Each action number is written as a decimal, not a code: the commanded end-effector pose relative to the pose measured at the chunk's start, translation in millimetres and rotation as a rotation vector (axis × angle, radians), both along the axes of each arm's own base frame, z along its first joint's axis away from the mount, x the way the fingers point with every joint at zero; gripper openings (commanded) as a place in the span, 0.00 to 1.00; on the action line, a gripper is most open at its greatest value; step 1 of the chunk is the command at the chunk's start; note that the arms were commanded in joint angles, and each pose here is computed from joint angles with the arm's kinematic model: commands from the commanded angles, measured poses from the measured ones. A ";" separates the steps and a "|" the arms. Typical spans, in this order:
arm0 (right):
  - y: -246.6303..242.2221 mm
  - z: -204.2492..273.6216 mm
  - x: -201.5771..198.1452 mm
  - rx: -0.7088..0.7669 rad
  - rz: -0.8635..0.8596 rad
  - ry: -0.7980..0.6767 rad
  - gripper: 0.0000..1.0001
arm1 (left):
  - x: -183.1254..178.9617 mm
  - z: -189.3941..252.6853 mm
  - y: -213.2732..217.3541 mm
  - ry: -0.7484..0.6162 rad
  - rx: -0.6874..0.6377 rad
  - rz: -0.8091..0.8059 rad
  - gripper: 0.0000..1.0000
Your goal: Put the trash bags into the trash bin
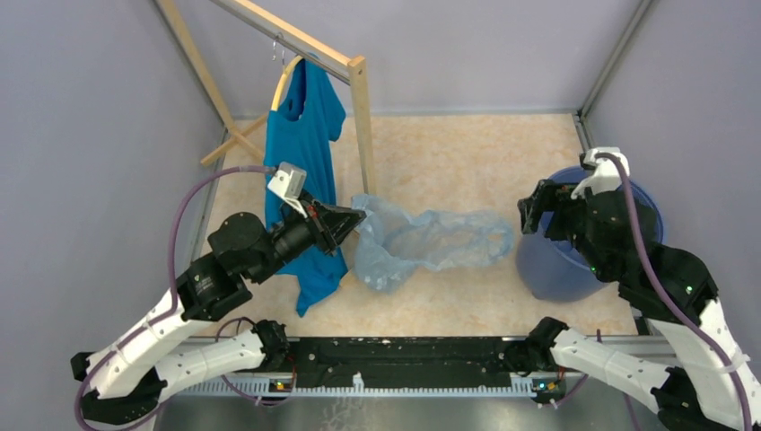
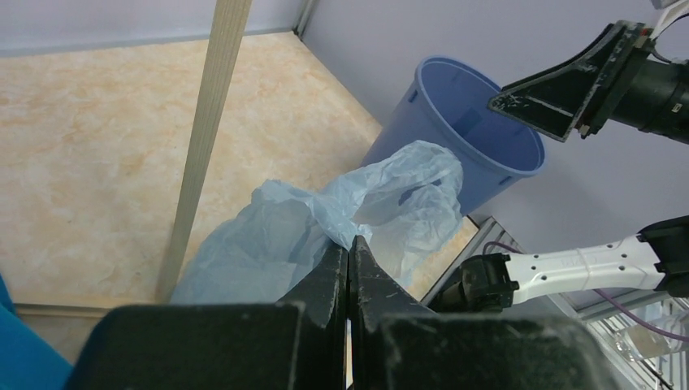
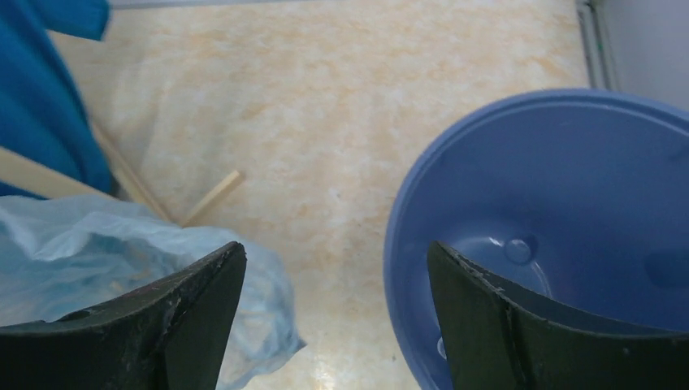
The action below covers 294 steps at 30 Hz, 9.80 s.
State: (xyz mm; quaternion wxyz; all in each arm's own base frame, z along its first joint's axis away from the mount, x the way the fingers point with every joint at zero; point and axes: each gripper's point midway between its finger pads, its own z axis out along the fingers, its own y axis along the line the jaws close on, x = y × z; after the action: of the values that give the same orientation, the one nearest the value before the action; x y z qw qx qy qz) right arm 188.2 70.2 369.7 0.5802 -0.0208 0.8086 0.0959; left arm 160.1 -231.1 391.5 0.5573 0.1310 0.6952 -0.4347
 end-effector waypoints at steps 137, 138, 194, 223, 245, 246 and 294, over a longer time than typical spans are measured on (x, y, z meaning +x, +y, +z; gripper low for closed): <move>14.2 255.5 -100.7 0.334 0.569 -0.837 0.00 | -29.5 289.1 -102.9 -0.678 -0.387 -0.437 0.00; 15.6 252.8 -98.0 0.324 0.564 -0.831 0.00 | -27.4 286.3 -102.5 -0.673 -0.379 -0.426 0.00; -22.0 29.8 -26.3 0.008 0.080 -0.185 0.01 | 60.1 49.6 -93.7 -0.136 0.054 -0.041 0.00; -2.3 -49.4 5.0 0.223 -0.196 -0.067 0.90 | 40.9 29.9 -69.2 0.003 -0.086 -0.017 0.00; 13.9 -68.3 92.3 0.078 -0.056 0.126 0.86 | 24.5 14.5 -66.6 0.072 -0.096 -0.073 0.00; 17.8 -68.1 95.1 0.085 -0.032 0.123 0.83 | 23.9 14.3 -67.1 0.072 -0.094 -0.078 0.00; 54.6 -59.2 70.9 0.072 0.324 0.294 0.68 | 10.9 33.1 -33.7 0.064 -0.167 -0.031 0.00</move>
State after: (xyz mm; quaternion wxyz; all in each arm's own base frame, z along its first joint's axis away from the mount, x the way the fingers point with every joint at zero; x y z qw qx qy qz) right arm 256.9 145.8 273.4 0.3877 -0.1778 0.8635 0.2692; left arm 168.1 -267.0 421.4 0.5312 0.1019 0.6791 -0.4962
